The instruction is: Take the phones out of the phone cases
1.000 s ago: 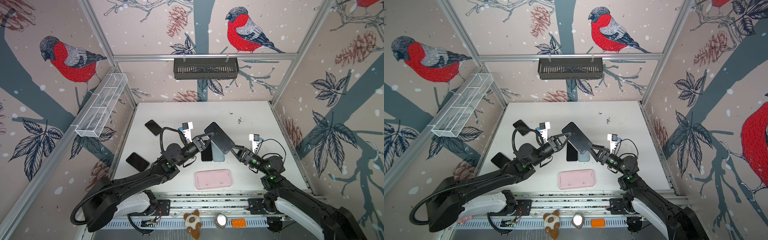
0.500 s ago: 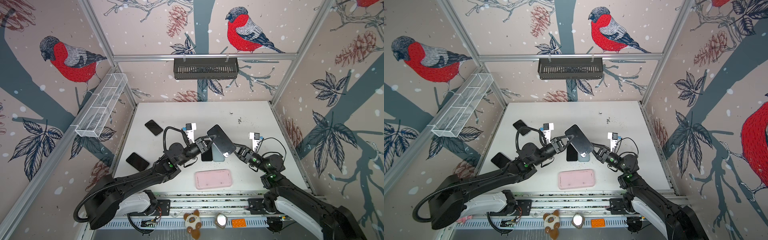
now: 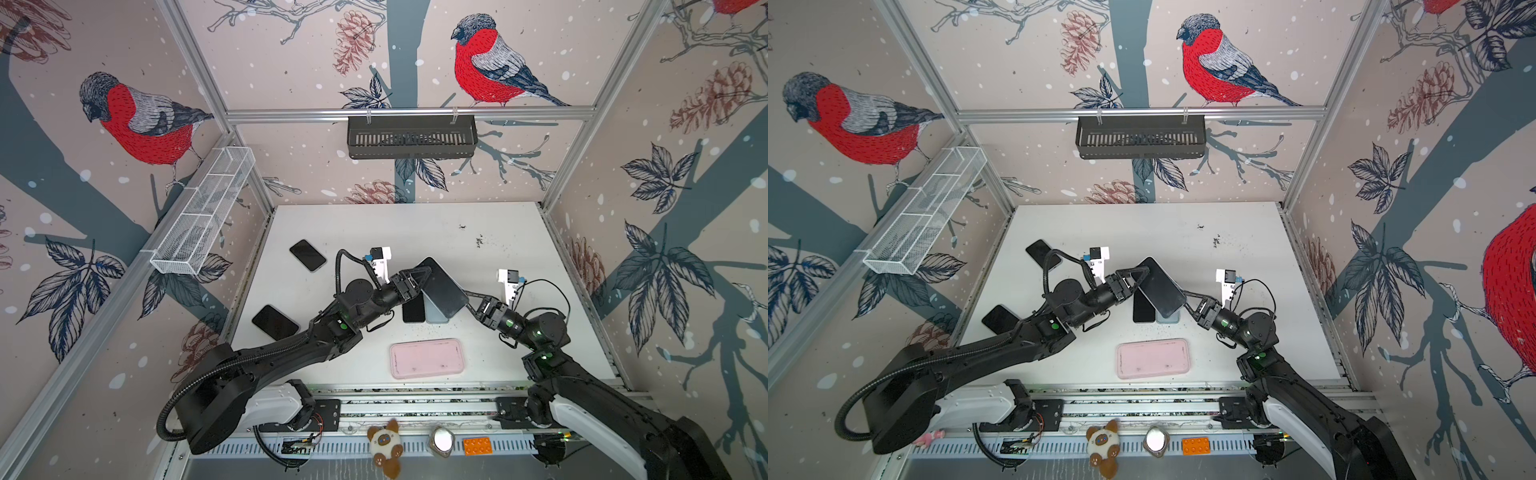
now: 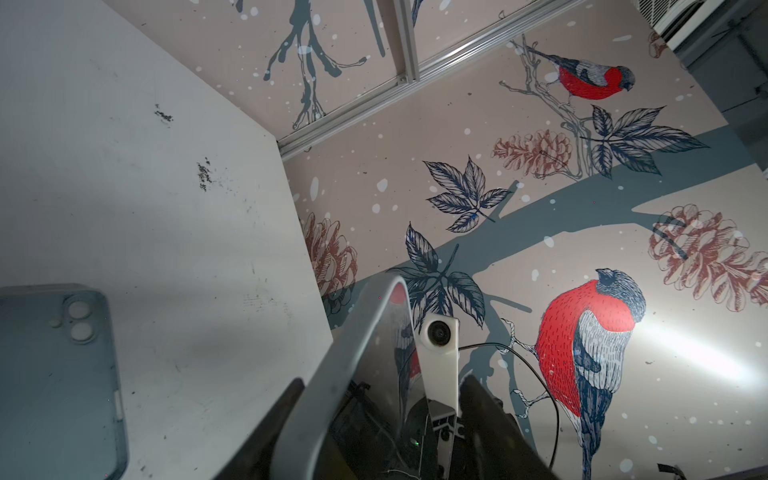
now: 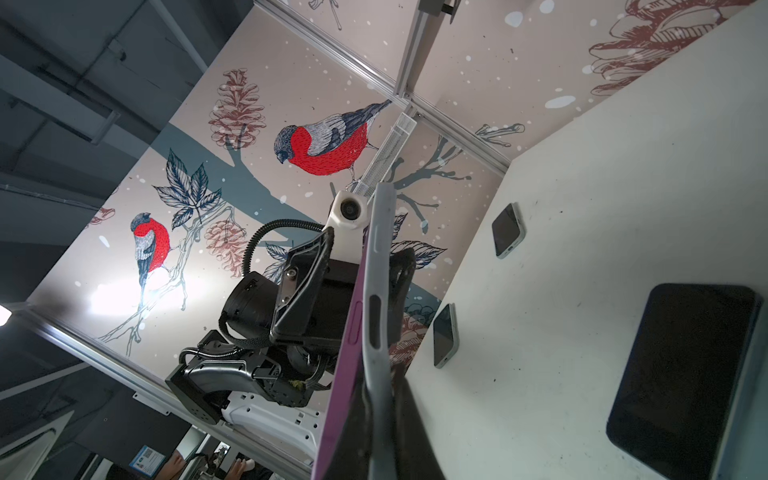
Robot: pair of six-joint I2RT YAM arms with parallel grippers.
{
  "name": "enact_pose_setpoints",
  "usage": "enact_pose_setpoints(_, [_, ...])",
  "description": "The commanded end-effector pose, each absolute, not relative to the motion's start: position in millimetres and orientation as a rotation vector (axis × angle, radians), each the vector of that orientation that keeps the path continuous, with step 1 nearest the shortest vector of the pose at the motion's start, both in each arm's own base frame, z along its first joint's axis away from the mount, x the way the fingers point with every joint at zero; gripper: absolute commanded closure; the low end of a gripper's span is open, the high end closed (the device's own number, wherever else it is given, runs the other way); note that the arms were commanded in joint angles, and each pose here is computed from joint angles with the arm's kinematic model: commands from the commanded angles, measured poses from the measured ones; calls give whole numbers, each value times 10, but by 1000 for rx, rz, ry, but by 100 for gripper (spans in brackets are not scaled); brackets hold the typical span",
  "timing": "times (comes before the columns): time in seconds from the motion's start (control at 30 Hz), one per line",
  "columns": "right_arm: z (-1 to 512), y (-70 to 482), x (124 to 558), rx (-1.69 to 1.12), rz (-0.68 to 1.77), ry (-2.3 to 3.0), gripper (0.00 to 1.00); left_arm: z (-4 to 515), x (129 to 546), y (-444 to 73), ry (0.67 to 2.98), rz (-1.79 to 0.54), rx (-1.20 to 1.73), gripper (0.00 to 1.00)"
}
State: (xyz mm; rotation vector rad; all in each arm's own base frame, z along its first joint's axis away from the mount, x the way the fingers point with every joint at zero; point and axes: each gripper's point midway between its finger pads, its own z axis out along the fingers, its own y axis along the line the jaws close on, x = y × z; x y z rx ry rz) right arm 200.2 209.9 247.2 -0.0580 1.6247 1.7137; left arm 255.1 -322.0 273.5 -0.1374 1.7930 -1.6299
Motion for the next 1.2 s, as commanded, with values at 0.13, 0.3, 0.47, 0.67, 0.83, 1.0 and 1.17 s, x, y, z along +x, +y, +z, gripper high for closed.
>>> enact_pose_setpoints(0.13, [2321, 2049, 2144, 88, 1692, 1701, 99, 2617, 2708, -3174, 1835, -1494, -170, 8])
enact_pose_setpoints(0.3, [2114, 1988, 2229, 201, 1663, 1769, 100, 2596, 2734, -3012, 1852, -1374, -198, 1])
enact_pose_setpoints(0.47, [1898, 1883, 2324, 321, 1628, 1815, 100, 2689, 2639, -2942, 1855, -1211, -129, 1])
enact_pose_setpoints(0.67, [1826, 1825, 2374, 372, 1607, 1825, 100, 2850, 2372, -3152, 1883, -913, 144, 5])
enact_pose_setpoints(0.83, [1810, 1796, 2401, 393, 1591, 1829, 100, 2670, 2089, -3518, 1939, -657, 439, 12])
enact_pose_setpoints(1.0, [1795, 1793, 2404, 396, 1588, 1834, 100, 2513, 1959, -3788, 1981, -457, 592, 15])
enact_pose_setpoints(1.17, [1792, 1791, 2404, 399, 1588, 1837, 100, 2413, 1906, -3993, 1987, -404, 680, 20])
